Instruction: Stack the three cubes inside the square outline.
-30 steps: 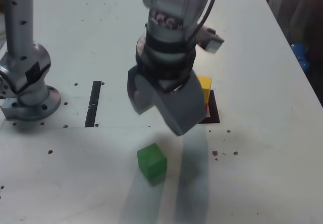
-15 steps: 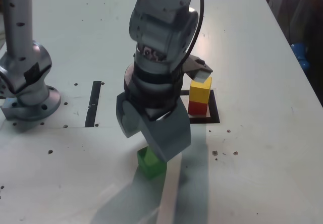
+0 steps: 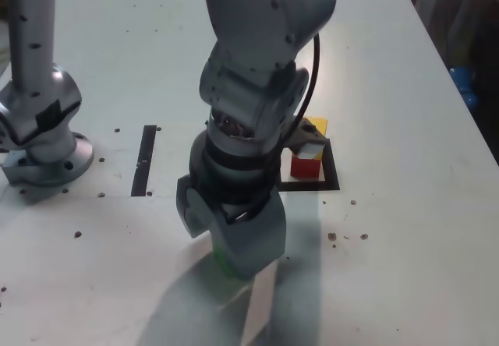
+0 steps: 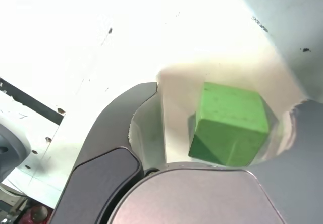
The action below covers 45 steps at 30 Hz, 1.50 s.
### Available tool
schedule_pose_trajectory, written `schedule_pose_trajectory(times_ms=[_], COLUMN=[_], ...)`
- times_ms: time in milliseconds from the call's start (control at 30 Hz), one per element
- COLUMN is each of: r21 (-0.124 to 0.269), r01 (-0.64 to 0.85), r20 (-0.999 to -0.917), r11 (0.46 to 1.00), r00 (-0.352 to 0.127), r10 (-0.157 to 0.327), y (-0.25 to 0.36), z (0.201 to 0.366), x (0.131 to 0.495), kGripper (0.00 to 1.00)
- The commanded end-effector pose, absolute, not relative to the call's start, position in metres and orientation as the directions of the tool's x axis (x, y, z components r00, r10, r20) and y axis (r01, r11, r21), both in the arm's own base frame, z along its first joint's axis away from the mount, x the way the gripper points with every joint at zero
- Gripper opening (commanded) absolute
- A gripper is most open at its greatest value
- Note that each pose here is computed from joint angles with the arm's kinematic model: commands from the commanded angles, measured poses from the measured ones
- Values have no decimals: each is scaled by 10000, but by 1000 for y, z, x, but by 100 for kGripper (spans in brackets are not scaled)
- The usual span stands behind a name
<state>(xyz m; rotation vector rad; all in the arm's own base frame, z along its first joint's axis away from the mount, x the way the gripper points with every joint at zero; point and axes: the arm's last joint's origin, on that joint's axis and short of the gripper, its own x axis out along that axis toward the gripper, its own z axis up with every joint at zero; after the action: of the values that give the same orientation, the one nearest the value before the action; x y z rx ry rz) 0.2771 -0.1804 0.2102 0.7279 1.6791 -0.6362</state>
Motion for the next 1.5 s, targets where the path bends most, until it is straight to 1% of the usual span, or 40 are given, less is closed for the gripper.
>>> schedule_pose_trajectory(times_ms=[0,133,233,667,800,933,1100,1133,1233,1333,1467], r21=[-306,-183,-97,-36,44,280,652,729,828,860,788], r01=[7473,7495,7524,7534,7522,7343,6715,6504,5982,5387,4553], r20=[-9765,-9770,-9776,-9757,-9756,-9735,-9709,-9712,-9739,-9792,-9878], r11=[6638,6617,6586,6575,6589,6783,7381,7561,7971,8381,8868], r00=[-1641,-1540,-1457,-1467,-1413,-1341,-1282,-1263,-1209,-1094,-841], r10=[1397,1475,1520,1628,1678,1853,2024,2023,1919,1708,1310], y=[-182,-184,-186,-185,-185,-181,-161,-154,-136,-116,-89], z=[209,210,211,213,218,237,272,282,304,323,339], x=[278,278,278,277,278,282,293,296,307,318,332], kGripper=[57,38,30,29,29,29,29,29,29,29,29])
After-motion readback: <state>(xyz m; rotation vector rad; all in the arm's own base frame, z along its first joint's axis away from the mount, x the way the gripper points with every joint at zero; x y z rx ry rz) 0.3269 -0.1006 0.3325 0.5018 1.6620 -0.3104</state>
